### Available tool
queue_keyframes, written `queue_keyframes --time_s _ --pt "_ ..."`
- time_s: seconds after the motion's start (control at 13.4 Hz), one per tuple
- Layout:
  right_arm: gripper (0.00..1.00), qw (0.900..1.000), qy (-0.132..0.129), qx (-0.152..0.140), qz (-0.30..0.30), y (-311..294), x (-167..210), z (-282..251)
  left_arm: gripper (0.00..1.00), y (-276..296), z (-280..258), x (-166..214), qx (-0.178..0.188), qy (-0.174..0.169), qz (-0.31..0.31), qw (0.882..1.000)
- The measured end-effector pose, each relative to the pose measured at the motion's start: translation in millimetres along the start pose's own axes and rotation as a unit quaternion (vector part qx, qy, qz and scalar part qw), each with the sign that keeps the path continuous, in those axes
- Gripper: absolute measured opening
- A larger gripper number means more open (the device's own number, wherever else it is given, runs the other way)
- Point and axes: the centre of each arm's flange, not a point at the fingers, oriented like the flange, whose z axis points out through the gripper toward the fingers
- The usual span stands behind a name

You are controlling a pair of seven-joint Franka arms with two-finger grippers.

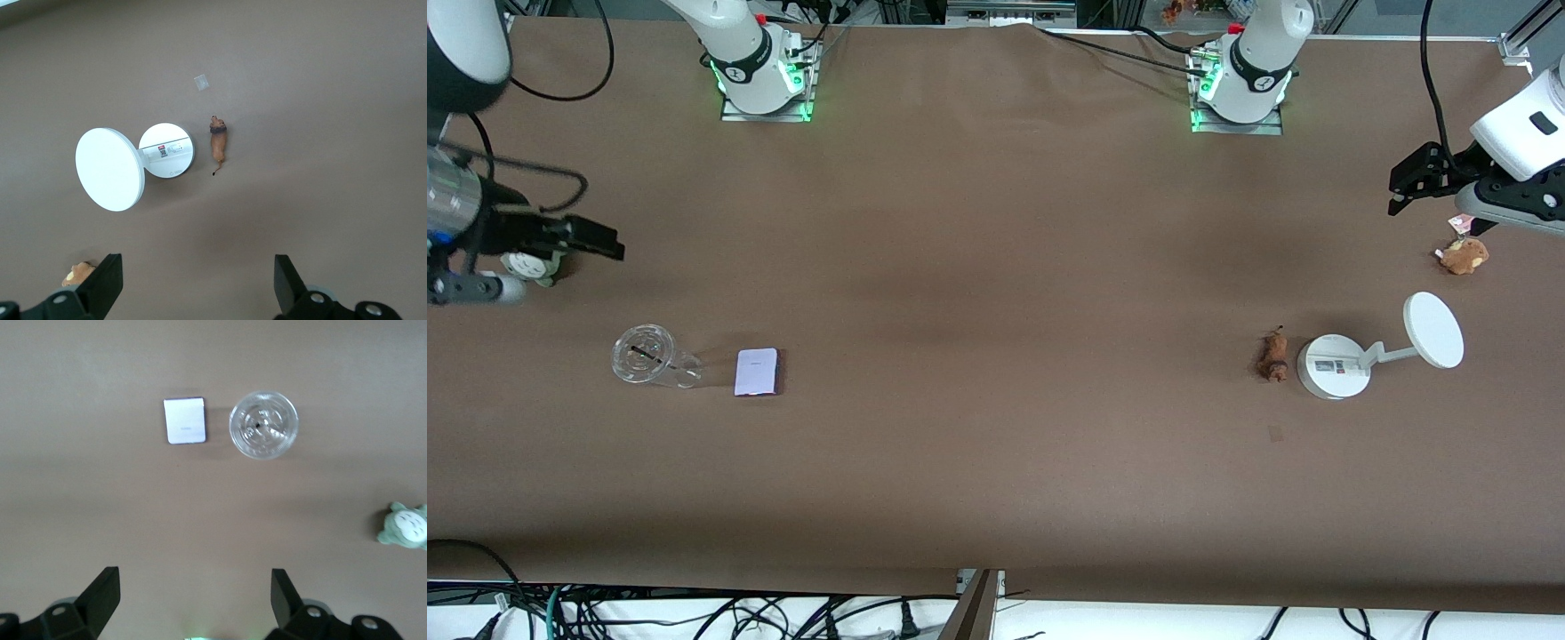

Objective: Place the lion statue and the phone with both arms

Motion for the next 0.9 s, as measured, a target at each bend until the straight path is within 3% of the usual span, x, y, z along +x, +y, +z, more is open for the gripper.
queue_keyframes --time_s 0.3,0.9 --pt "1.00 1.000 0.013 -0.013 0.008 12 -29 -26 1.00 0 0 0 0.000 0.000 0.001 1.000" --pt "1.00 1.000 0.010 -0.018 0.011 15 -28 -23 1.00 3 -9 12 0.001 0.003 0.008 1.000"
